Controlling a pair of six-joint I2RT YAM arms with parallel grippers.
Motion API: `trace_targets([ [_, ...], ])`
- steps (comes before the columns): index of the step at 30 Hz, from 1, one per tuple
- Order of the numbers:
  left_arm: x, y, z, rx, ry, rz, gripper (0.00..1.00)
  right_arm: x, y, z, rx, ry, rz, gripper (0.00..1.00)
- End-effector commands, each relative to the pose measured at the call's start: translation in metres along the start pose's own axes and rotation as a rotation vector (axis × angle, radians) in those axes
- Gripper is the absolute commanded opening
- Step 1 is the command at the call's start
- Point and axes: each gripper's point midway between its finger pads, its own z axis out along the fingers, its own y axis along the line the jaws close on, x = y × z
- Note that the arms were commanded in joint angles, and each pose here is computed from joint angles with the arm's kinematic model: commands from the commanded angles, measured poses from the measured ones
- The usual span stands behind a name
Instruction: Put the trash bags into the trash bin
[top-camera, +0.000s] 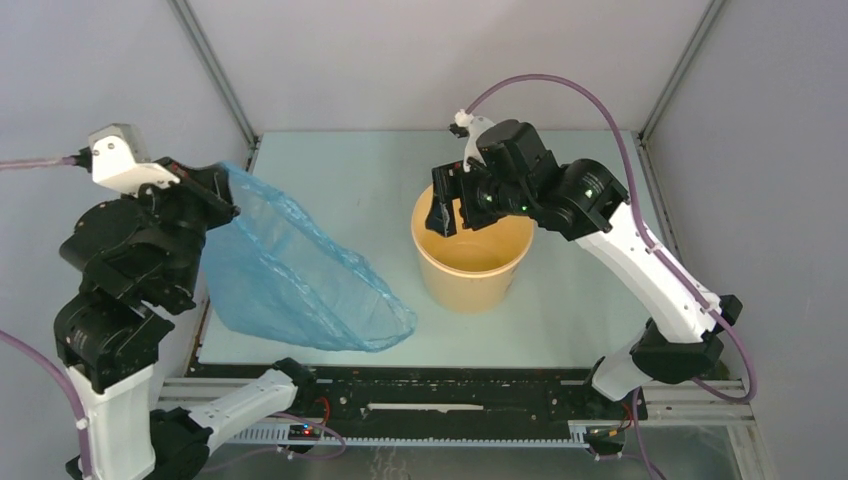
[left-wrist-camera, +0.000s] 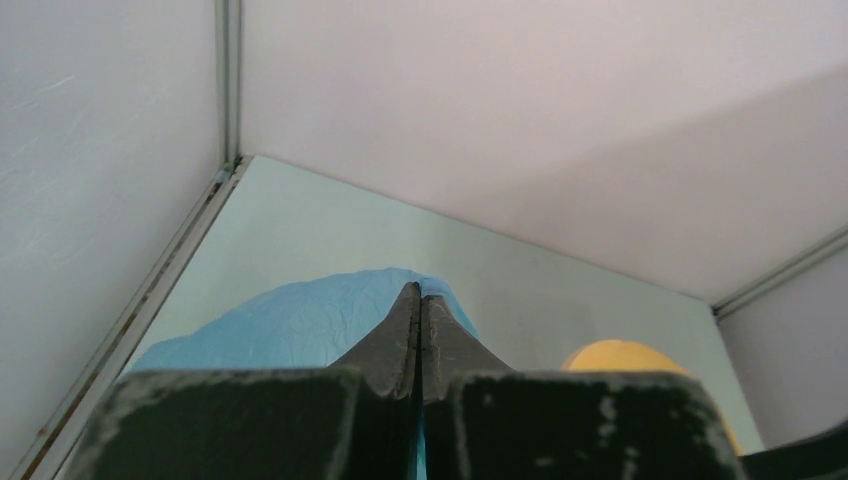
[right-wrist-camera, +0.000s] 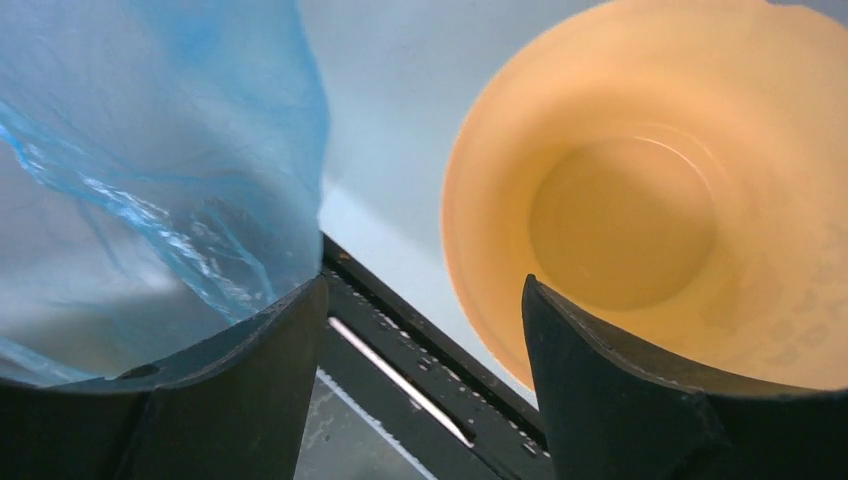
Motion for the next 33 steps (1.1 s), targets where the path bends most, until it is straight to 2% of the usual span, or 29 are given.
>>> trace_targets([
  [1, -0.028, -0.016, -0.014, 0.121, -0.068, -0.043, 0.00, -0.016, 0.047, -0.004, -0.211, -0.055, 0.061, 0.80],
  [4, -0.038, -0.018, -0.019, 0.148, -0.104, -0.079, 0.00, -0.016, 0.080, 0.000, -0.368, -0.014, 0.128, 0.82],
  [6, -0.043, -0.016, -0.018, 0.125, -0.117, -0.107, 0.00, -0.012, 0.092, 0.000, -0.400, -0.006, 0.131, 0.83],
  [16, -0.075, -0.027, -0.008, 0.106, -0.182, -0.132, 0.00, 0.028, 0.107, -0.002, -0.301, -0.010, 0.068, 0.87],
  [20, -0.076, -0.035, 0.000, 0.109, -0.175, -0.136, 0.00, 0.041, 0.111, -0.006, -0.260, -0.079, 0.045, 0.89],
  [25, -0.071, -0.040, 0.007, 0.110, -0.159, -0.124, 0.00, 0.032, 0.096, -0.026, -0.223, -0.200, 0.084, 0.90],
  [29, -0.068, -0.040, 0.011, 0.096, -0.152, -0.117, 0.00, 0.036, 0.101, -0.030, -0.250, -0.212, 0.106, 0.89],
  [33, -0.068, -0.038, 0.013, 0.072, -0.153, -0.126, 0.00, 0.037, 0.122, -0.036, -0.291, -0.240, 0.049, 0.90],
])
